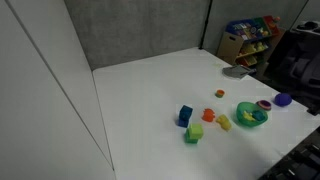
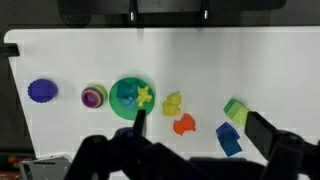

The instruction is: Put the small cups onto the stack of cups

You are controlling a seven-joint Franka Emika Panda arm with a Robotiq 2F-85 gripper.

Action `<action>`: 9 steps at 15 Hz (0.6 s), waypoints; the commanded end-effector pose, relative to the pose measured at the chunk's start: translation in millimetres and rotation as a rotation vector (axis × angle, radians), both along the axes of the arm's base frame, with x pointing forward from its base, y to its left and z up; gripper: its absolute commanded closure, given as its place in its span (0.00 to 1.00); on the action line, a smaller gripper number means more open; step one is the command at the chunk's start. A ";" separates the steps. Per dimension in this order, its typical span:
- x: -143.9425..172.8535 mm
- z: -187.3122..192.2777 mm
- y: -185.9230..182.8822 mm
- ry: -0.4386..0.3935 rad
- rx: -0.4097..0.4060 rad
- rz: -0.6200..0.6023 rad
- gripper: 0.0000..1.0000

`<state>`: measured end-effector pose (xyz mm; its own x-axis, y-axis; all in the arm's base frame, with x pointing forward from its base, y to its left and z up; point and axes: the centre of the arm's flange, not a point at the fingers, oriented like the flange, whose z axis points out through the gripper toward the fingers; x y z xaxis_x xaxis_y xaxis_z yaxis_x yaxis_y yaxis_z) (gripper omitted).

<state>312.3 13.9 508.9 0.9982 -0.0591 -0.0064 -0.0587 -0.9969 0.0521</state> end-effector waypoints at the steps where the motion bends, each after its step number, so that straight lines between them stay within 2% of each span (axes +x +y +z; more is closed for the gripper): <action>1: 0.0 0.0 0.0 0.000 0.000 0.000 0.00; 5: 4.7 -1.4 0.2 -0.007 -0.001 0.000 0.00; 9: 38.8 -10.9 -1.3 -0.040 0.013 -0.017 0.00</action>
<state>322.9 14.3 504.5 0.9983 -0.0566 0.0172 -0.0573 -0.9972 0.0488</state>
